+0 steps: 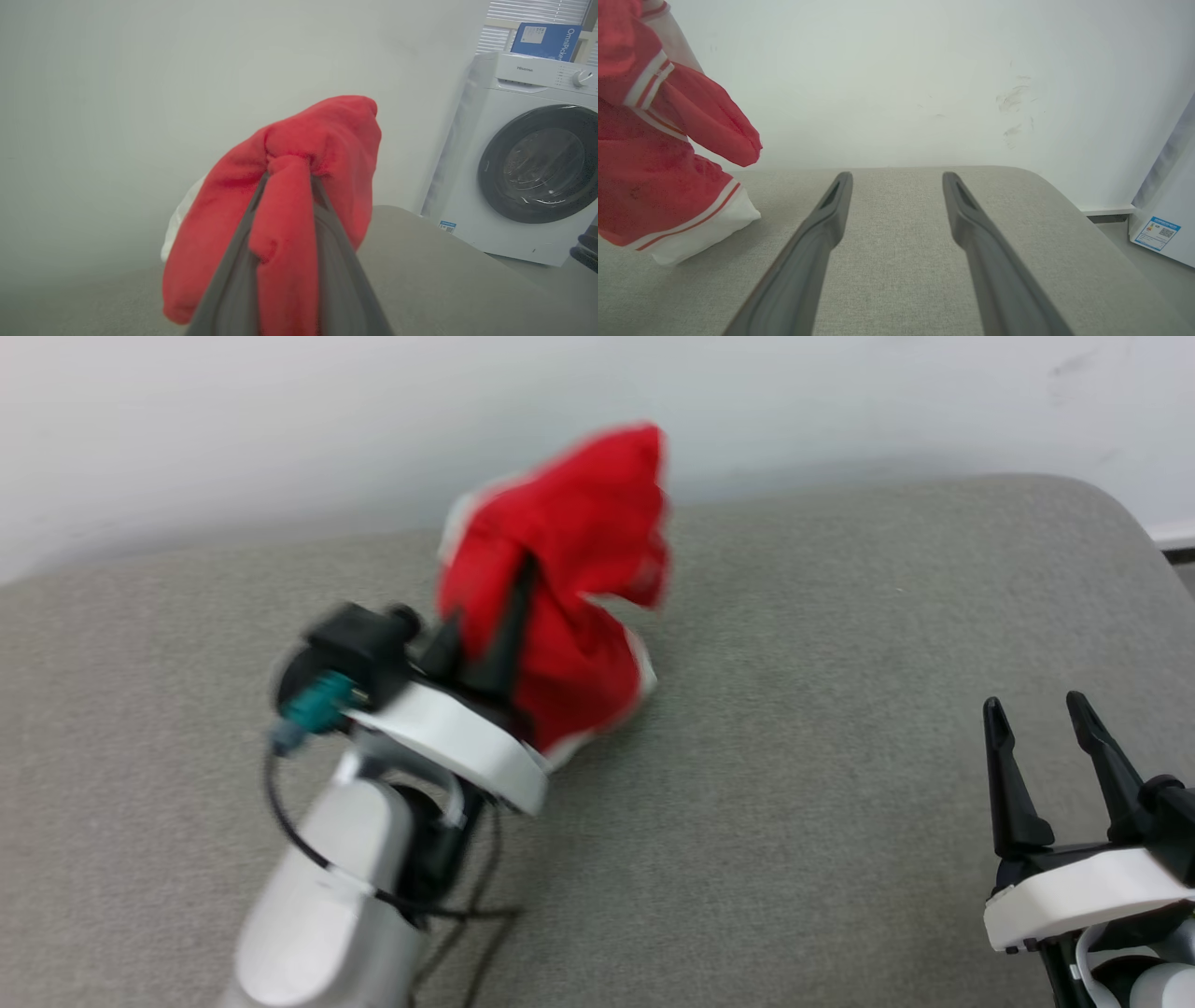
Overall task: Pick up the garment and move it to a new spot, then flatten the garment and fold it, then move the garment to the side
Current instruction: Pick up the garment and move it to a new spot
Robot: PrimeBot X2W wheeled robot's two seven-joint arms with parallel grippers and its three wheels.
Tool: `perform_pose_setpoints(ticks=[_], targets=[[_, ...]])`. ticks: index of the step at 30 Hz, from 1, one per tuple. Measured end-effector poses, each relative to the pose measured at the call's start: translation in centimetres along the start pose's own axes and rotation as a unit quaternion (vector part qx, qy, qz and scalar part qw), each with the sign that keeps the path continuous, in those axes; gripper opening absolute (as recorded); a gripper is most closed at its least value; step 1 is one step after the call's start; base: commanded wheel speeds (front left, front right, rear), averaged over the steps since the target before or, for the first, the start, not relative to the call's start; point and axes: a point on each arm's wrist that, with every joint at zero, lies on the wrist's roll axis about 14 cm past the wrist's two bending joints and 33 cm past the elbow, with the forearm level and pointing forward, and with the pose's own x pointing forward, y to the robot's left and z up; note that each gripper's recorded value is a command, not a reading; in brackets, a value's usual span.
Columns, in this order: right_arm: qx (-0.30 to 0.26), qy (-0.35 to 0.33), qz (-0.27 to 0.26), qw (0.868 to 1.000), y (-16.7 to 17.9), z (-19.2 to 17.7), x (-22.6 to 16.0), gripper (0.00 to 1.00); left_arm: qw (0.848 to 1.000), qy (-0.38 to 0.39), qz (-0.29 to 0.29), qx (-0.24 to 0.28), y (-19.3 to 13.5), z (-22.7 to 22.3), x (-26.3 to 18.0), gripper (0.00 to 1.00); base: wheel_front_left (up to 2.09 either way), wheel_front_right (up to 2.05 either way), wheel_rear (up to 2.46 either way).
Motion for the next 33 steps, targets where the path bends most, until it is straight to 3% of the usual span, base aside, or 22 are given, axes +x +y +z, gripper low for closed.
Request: perform_pose_setpoints(ticks=[4,8,15,16,17,18,19,28,33], targets=[[0.002,0.007,-0.015,1.000,-0.9,-0.5,-0.5,1.00,0.995,0.068,-0.059,-0.041,-5.0,-4.9,-0.8,0.00,0.00,0.00,0.00],[0.000,0.019,-0.022,1.000,-1.4,-1.3,-0.4,1.00,0.980,0.159,-0.097,-0.072,-8.3,-10.7,-3.2,0.00,0.00,0.00,0.00],[0.000,0.033,-0.017,0.999,-1.1,-2.5,0.7,1.00,0.950,0.277,-0.116,-0.081,-9.6,-17.8,-7.4,0.00,0.00,0.00,0.00],[0.000,0.033,-0.016,0.999,-1.0,-2.6,0.8,1.00,0.949,0.283,-0.116,-0.082,-9.7,-18.2,-7.7,0.08,0.00,0.00,0.00],[0.000,0.033,-0.015,0.999,-0.9,-2.6,0.9,1.00,0.948,0.285,-0.118,-0.081,-9.8,-18.4,-8.0,0.40,0.00,0.00,0.00],[0.001,0.032,-0.014,0.999,-0.8,-2.6,1.0,1.00,0.947,0.285,-0.120,-0.081,-9.9,-18.4,-8.1,0.87,0.00,0.00,0.00],[0.001,0.032,-0.013,0.999,-0.8,-2.6,1.1,1.00,0.948,0.283,-0.122,-0.081,-10.0,-18.4,-8.3,1.00,0.00,0.00,0.00],[0.003,0.019,0.003,1.000,0.2,-1.6,1.0,1.00,0.976,0.173,-0.110,-0.074,-9.7,-13.0,-6.3,1.00,0.00,0.00,0.00],[0.006,0.019,0.015,1.000,1.1,-1.3,0.6,1.00,0.990,0.115,-0.069,-0.044,-7.4,-9.7,-5.6,1.00,0.00,0.00,0.00]])
